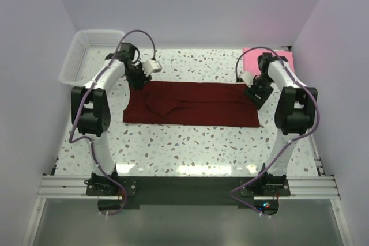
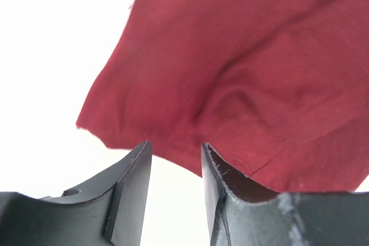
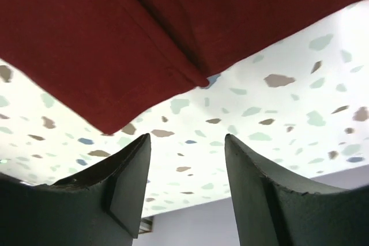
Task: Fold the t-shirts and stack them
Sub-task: Fold the tshirt
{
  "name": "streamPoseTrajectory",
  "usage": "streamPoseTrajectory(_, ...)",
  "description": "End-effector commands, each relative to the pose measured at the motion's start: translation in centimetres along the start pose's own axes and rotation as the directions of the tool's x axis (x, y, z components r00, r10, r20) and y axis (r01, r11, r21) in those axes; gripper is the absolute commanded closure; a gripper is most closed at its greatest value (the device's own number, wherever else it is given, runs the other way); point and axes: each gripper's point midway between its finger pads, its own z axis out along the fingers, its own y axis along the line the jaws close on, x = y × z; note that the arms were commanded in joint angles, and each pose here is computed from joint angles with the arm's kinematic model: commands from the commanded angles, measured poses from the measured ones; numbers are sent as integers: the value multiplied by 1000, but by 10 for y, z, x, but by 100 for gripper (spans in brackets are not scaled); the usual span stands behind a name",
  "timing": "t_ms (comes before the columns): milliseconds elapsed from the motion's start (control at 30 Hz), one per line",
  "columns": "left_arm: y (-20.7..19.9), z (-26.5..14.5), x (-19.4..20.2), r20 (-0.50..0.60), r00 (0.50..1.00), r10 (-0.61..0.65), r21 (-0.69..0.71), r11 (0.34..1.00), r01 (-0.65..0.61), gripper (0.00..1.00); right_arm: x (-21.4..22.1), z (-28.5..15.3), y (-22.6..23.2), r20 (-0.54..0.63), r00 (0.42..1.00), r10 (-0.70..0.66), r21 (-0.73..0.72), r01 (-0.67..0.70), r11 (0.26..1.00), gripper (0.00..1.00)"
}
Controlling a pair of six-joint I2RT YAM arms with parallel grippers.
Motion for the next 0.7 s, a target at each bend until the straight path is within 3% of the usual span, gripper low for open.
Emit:
streamPoseTrajectory(0,8,-50,-13,234,930,-284,-23,955,297,55,-2,-26,26,70,991,115,-74,-109,991,44)
streamPoseTrajectory(67,-10,-66,-20,297,904,-306,5,948,319,55,-4,-26,37,82,983,167,-116,-157,981,49)
streamPoseTrajectory(167,-43,-58,-11,302,870,-391,58,918,392,55,-11,-19,53,101,967,233,-185,-212,960,58)
streamPoseTrajectory(367,-75,-26,8,250,821,-514,128,858,498,57,-18,6,64,107,940,323,-218,-295,930,66)
streamPoseTrajectory(667,-89,14,1,207,821,-532,111,847,521,61,-1,47,64,25,929,369,-172,-360,917,72)
